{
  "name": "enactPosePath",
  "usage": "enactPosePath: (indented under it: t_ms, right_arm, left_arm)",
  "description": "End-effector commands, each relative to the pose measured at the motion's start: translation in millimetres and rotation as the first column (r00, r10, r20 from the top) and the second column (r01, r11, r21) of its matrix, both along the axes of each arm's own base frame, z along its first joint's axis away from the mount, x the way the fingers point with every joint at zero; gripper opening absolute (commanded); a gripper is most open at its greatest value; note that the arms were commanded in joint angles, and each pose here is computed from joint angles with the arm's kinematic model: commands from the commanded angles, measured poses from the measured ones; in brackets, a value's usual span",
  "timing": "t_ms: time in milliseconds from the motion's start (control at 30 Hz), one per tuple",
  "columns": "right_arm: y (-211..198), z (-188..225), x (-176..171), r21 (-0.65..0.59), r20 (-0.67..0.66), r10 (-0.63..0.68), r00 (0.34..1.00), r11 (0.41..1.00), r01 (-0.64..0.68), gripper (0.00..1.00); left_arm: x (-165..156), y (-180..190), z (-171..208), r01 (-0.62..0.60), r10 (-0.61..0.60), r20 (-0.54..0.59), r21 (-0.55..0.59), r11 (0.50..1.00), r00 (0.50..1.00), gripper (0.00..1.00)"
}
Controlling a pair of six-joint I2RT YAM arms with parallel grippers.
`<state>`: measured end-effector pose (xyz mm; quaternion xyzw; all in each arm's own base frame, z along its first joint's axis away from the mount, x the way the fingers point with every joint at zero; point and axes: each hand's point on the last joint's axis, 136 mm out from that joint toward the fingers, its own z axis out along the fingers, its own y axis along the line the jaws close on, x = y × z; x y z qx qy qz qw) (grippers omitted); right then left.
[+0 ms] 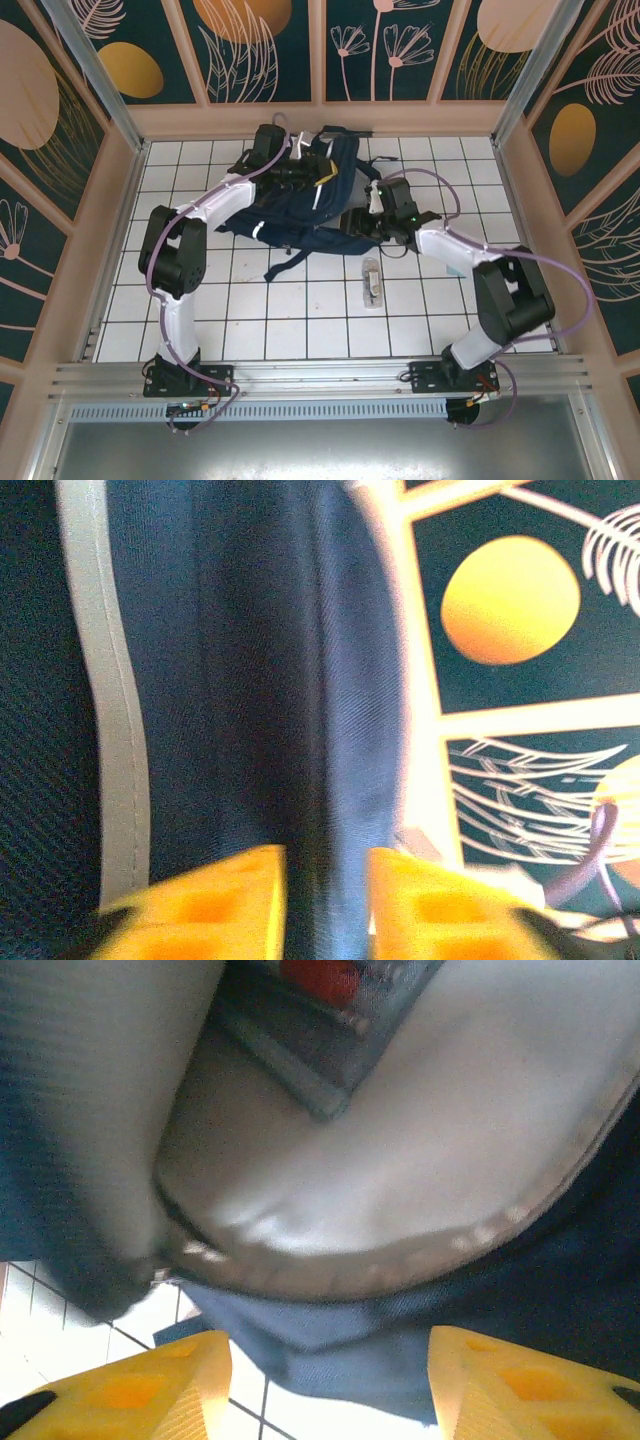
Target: Pack books, pencil case, and school supplies into a backpack
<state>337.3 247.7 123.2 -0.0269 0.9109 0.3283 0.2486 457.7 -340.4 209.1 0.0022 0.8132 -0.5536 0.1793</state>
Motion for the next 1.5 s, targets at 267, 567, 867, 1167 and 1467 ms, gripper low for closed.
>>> enactPosePath:
  t_ms: [267, 567, 867, 1167, 1467]
  right_arm:
    - [45.1, 6.1, -16.0, -0.092, 0.132, -0.169, 0.977, 0.979, 0.182, 0.57]
    - [74.8, -25.9, -2.9, -0.131, 0.119, -0.308, 0.944, 0.938, 0.322, 0.44]
    - [83.3, -53.4, 13.3, -0.189, 0.147, -0.324, 0.935, 0.918, 0.348, 0.43]
    - [84.0, -63.1, 35.2, -0.185, 0.224, -0.361, 0.905, 0.896, 0.403, 0.42]
    - [80.4, -96.9, 63.6, -0.225, 0.215, -0.403, 0.889, 0.866, 0.447, 0.32]
  left_arm:
    - [4.3, 55.6, 47.4, -0.257, 0.231, 0.247, 0.079, 0.963, 0.941, 0.99]
    - [-19.8, 120.8, 12.8, -0.425, 0.385, 0.234, 0.154, 0.892, 0.893, 0.99]
    - [-19.9, 139.6, -52.4, -0.44, 0.395, 0.2, 0.294, 0.848, 0.896, 0.99]
    - [-10.6, 144.7, -151.0, -0.356, 0.355, 0.091, 0.456, 0.816, 0.93, 0.92]
    - [-50.8, 136.8, -191.4, -0.248, 0.293, -0.039, 0.431, 0.867, 0.955, 0.86]
